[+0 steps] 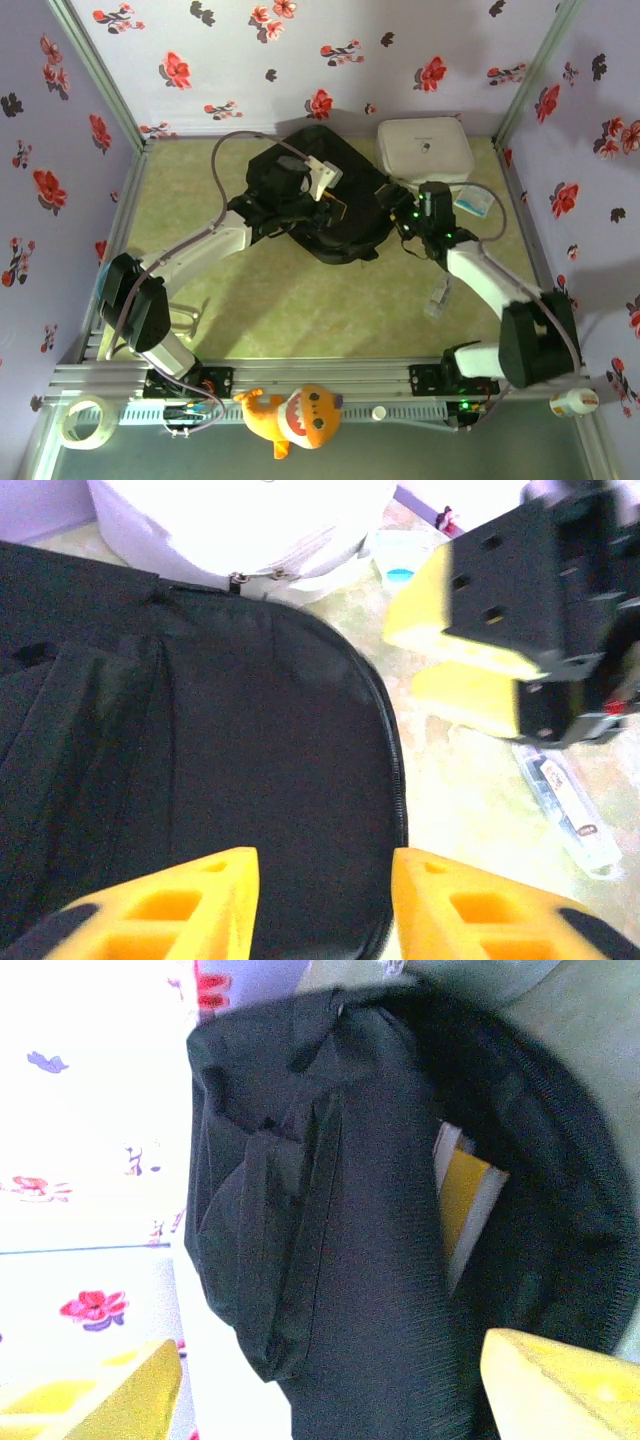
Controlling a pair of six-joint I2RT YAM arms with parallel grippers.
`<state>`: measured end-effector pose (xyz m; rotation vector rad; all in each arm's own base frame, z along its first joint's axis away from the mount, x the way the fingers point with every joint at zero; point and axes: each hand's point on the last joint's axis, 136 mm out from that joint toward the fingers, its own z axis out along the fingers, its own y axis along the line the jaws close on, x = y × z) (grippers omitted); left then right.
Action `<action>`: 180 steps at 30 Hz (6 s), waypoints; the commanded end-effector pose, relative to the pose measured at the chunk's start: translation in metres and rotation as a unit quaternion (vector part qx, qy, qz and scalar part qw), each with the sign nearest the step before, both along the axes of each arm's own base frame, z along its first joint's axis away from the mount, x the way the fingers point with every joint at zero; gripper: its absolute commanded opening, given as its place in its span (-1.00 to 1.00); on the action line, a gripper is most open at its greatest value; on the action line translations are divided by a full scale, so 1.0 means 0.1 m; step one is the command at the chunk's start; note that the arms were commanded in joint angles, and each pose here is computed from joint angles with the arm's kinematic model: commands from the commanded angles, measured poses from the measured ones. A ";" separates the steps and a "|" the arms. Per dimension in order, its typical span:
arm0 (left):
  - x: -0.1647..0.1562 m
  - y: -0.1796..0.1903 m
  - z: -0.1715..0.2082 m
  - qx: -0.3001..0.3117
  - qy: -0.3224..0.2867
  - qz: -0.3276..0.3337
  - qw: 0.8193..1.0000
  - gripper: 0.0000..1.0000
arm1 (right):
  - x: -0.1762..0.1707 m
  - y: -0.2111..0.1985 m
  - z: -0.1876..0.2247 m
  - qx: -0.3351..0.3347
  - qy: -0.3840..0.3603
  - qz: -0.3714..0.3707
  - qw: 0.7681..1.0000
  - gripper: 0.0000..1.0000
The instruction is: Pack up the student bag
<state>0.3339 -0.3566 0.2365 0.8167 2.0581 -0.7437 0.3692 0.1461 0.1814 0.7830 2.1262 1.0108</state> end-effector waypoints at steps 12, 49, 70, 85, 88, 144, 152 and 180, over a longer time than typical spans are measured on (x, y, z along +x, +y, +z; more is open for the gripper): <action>0.59 1.37 -0.79 -0.107 0.215 0.298 0.924 0.56 | -0.39 -0.47 0.02 -0.143 -0.009 -0.033 0.989 0.73; 1.20 1.62 -1.38 -0.223 0.333 0.310 0.862 -1.00 | -0.60 0.44 -0.62 -0.187 0.063 0.090 0.976 0.62; 0.71 1.95 -0.62 -0.273 0.275 0.325 0.863 -1.00 | 0.04 0.90 -0.63 -0.267 0.023 0.175 0.947 0.05; 0.73 1.93 -0.56 -0.273 0.264 0.321 0.868 -1.00 | -0.62 0.89 0.08 -0.264 -0.028 0.237 0.934 0.17; 0.72 1.93 -0.55 -0.272 0.262 0.320 0.869 -1.00 | -0.67 1.19 0.13 -0.243 -0.048 0.274 0.929 0.16; 0.69 1.75 -0.32 -0.269 0.267 0.278 0.883 -1.00 | -0.69 1.92 -0.43 -0.290 -0.024 0.399 0.870 -0.36; 0.67 1.74 -0.35 -0.267 0.271 0.278 0.882 -1.00 | -0.58 1.97 -0.36 -0.292 -0.036 0.388 0.873 -0.43; 0.69 1.85 -0.43 -0.260 0.263 0.303 0.878 -1.00 | -0.57 1.64 -0.23 -0.316 -0.035 0.321 0.892 -1.00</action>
